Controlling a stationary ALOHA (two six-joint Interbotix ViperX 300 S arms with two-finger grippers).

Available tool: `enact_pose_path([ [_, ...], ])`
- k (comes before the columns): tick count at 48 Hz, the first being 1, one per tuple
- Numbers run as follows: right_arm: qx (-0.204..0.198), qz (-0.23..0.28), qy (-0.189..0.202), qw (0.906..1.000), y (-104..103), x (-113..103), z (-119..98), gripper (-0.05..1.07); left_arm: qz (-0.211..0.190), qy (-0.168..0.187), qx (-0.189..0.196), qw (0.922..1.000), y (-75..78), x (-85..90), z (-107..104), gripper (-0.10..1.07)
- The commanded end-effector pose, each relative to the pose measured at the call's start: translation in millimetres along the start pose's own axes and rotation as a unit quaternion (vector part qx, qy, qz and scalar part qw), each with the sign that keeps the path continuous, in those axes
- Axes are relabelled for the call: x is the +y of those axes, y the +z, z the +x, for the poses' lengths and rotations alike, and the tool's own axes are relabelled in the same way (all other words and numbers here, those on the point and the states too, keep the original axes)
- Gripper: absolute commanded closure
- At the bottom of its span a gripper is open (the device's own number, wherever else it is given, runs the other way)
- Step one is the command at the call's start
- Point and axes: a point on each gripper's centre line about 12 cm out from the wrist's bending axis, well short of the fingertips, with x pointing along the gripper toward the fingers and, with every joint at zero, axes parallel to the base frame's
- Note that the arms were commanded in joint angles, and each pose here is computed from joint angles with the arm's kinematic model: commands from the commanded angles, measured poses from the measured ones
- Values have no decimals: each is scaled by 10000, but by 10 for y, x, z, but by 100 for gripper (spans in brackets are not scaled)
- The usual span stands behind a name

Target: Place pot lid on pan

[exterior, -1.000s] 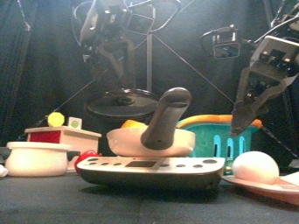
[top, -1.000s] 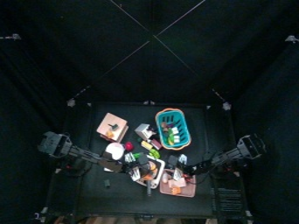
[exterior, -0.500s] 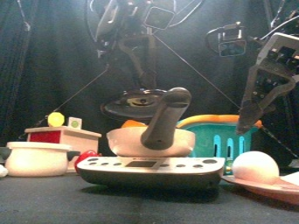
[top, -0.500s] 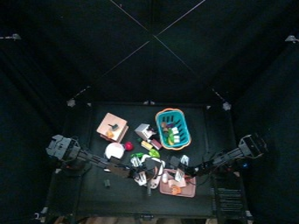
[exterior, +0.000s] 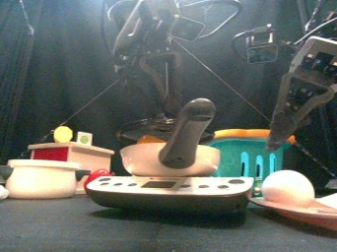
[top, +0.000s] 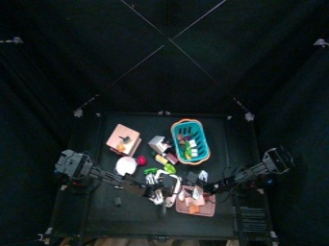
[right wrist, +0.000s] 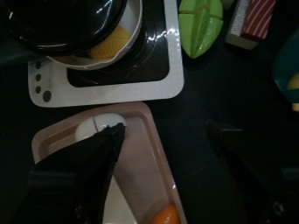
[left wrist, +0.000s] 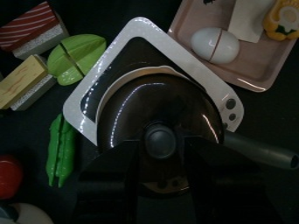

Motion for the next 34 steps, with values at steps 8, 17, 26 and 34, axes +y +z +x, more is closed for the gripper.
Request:
enact_pose_path([
  [8, -132, 46, 119, 9998, 68, 24, -81, -1, -61, -94, -191, 9998, 135, -26, -83, 38],
  [17, -133, 52, 114, 9998, 70, 21, -79, -1, -76, -92, -223, 9997, 171, -23, -74, 38],
  [26, -132, 39, 119, 9998, 68, 24, -81, -1, -96, -22, -203, 9997, 184, 26, -28, 38],
  [34, -133, 44, 114, 9998, 70, 21, -79, -1, -132, 26, -180, 9997, 196, 71, 17, 38],
])
